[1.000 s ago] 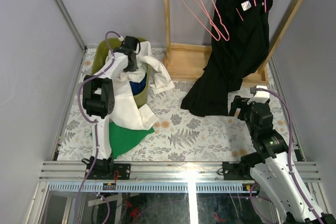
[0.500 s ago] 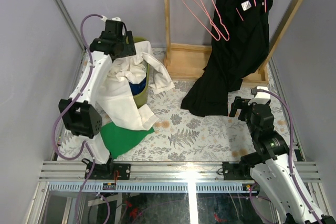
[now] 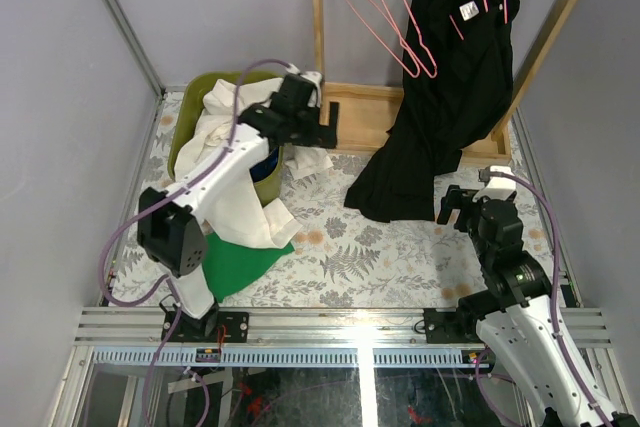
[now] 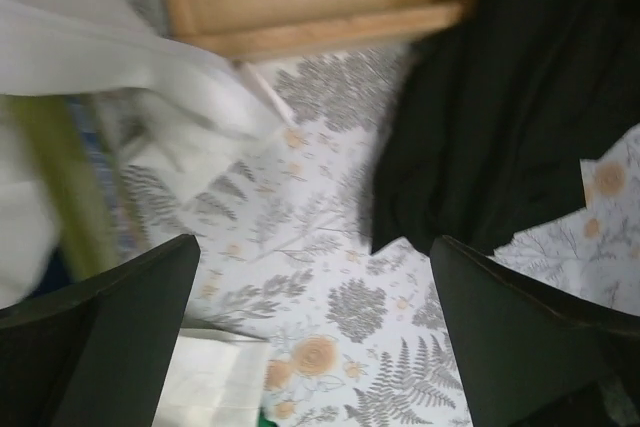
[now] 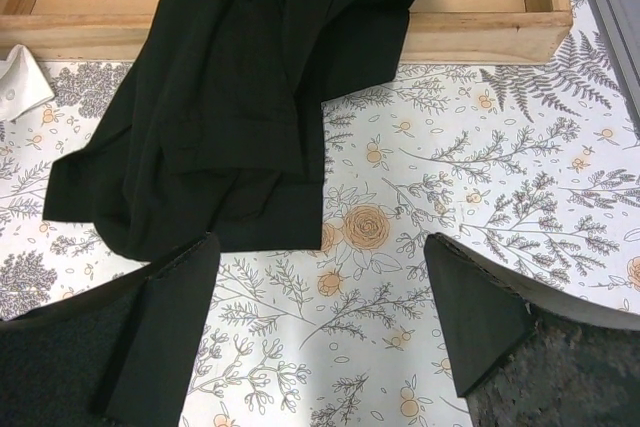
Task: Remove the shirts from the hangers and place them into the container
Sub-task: Place the shirt in the bin.
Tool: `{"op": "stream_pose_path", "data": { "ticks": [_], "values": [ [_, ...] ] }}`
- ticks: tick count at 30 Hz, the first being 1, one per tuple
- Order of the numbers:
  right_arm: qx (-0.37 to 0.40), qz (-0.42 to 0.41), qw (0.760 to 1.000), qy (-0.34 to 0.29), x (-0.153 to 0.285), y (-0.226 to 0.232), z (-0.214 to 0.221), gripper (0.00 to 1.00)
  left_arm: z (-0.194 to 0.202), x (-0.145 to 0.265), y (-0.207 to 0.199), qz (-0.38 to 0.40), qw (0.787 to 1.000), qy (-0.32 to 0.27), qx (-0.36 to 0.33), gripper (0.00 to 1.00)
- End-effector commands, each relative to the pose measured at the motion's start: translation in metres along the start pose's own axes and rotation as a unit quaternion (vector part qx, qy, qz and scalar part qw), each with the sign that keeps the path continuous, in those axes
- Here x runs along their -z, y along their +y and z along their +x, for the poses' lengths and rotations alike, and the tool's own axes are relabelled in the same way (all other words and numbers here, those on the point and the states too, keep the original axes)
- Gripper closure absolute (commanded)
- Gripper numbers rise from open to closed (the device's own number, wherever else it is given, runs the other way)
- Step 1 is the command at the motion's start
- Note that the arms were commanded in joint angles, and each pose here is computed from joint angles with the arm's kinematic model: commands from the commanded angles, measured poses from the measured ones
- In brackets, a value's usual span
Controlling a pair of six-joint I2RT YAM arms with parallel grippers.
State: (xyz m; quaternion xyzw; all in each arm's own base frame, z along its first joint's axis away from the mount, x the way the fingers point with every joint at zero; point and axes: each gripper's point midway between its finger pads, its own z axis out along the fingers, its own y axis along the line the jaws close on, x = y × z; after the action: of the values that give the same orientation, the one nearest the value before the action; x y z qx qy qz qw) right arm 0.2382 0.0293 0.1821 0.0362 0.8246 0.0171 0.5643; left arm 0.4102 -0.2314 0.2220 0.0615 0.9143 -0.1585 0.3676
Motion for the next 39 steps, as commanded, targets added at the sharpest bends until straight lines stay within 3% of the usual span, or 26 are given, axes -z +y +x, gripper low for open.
{"op": "stream_pose_path", "data": {
  "ticks": [1, 11, 15, 21, 27, 30, 33, 36, 39],
  "values": [
    [-0.013, 0.001, 0.999, -0.033, 0.008, -0.001, -0.022, 0.09, 0.004, -0.024, -0.022, -0.014, 1.0, -0.024, 0.012, 0.0],
    [-0.018, 0.005, 0.999, -0.04, 0.014, -0.003, -0.025, 0.09, 0.021, -0.086, 0.02, -0.148, 0.984, -0.04, 0.093, 0.0],
    [-0.016, 0.006, 0.999, -0.043, 0.014, -0.004, -0.027, 0.09, 0.023, -0.105, 0.034, -0.198, 0.974, -0.038, 0.1, 0.0],
    [-0.014, 0.005, 0.999, -0.04, 0.012, -0.003, -0.025, 0.09, 0.005, -0.11, 0.052, -0.252, 0.956, -0.1, 0.109, 0.0],
    [-0.012, 0.003, 0.999, -0.038, 0.01, -0.002, -0.024, 0.09, 0.016, -0.126, 0.059, -0.267, 0.957, -0.085, 0.079, 0.06],
    [-0.012, 0.002, 0.999, -0.039, 0.01, -0.002, -0.024, 0.09, 0.022, -0.128, 0.06, -0.267, 0.959, -0.066, 0.067, 0.3],
    [-0.013, 0.003, 0.999, -0.042, 0.011, -0.003, -0.024, 0.09, 0.022, -0.127, 0.053, -0.245, 0.965, -0.063, 0.063, 0.45],
    [-0.013, 0.003, 0.999, -0.043, 0.011, -0.003, -0.025, 0.09, 0.015, -0.119, 0.044, -0.224, 0.971, -0.06, 0.054, 0.73],
    [-0.014, 0.003, 0.999, -0.042, 0.012, -0.003, -0.025, 0.09, -0.003, -0.097, 0.031, -0.193, 0.977, -0.072, 0.049, 0.94]
  ]
}}
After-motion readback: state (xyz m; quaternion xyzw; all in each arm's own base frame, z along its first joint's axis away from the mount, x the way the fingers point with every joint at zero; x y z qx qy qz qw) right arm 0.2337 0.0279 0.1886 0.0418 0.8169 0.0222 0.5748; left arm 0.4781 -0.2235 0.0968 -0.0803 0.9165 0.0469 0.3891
